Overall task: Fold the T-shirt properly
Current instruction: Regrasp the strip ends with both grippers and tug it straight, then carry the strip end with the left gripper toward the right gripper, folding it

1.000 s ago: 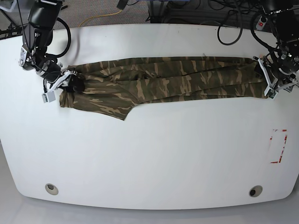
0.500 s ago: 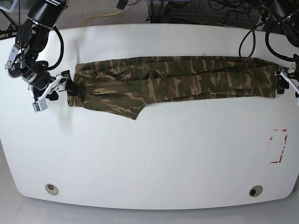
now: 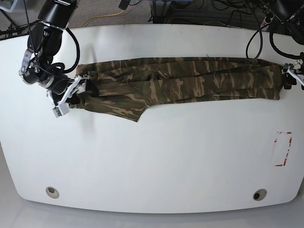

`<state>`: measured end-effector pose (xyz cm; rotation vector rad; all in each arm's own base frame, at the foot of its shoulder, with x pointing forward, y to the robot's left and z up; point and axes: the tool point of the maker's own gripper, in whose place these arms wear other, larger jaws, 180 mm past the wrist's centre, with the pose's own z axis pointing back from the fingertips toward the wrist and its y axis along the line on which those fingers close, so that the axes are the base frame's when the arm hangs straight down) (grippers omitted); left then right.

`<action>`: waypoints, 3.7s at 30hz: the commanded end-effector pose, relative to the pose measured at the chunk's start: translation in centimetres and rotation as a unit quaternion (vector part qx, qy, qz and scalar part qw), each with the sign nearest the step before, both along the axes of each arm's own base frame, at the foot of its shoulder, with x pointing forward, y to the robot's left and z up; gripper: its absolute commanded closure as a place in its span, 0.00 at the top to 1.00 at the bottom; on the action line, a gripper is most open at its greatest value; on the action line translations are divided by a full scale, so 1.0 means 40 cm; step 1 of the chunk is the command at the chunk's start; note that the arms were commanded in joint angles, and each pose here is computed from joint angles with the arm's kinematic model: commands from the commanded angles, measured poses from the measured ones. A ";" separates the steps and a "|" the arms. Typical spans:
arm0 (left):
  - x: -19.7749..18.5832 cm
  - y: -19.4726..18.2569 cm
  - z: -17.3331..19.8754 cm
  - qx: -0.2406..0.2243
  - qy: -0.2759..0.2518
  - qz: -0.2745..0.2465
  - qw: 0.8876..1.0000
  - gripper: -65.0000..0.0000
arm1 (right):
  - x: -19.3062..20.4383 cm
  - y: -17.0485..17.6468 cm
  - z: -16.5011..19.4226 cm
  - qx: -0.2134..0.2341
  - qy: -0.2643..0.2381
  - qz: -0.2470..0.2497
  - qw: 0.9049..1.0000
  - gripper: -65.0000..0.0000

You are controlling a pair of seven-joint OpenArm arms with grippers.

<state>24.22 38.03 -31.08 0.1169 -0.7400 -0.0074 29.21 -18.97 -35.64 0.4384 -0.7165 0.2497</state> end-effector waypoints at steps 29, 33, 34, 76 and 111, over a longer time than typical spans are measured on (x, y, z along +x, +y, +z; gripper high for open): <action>-0.007 0.025 -0.116 -0.125 -0.009 0.086 0.988 0.64 | -0.036 0.120 -0.109 -0.009 0.040 0.060 0.997 0.74; 0.021 -0.001 -0.119 -0.123 -0.002 0.062 0.990 0.64 | -0.038 0.118 -0.110 -0.009 0.041 0.059 0.997 0.74; 0.023 -0.006 -0.125 -0.126 0.000 0.060 0.990 0.64 | -0.038 0.118 -0.110 -0.009 0.041 0.059 0.997 0.74; 0.063 -0.073 -0.242 -0.129 0.090 -0.043 0.987 0.00 | -0.028 0.099 -0.101 -0.009 0.034 0.046 0.998 0.74; 0.160 -0.824 0.006 -0.120 -0.042 -0.369 0.921 0.01 | -0.028 0.096 -0.102 -0.010 0.035 0.045 0.998 0.74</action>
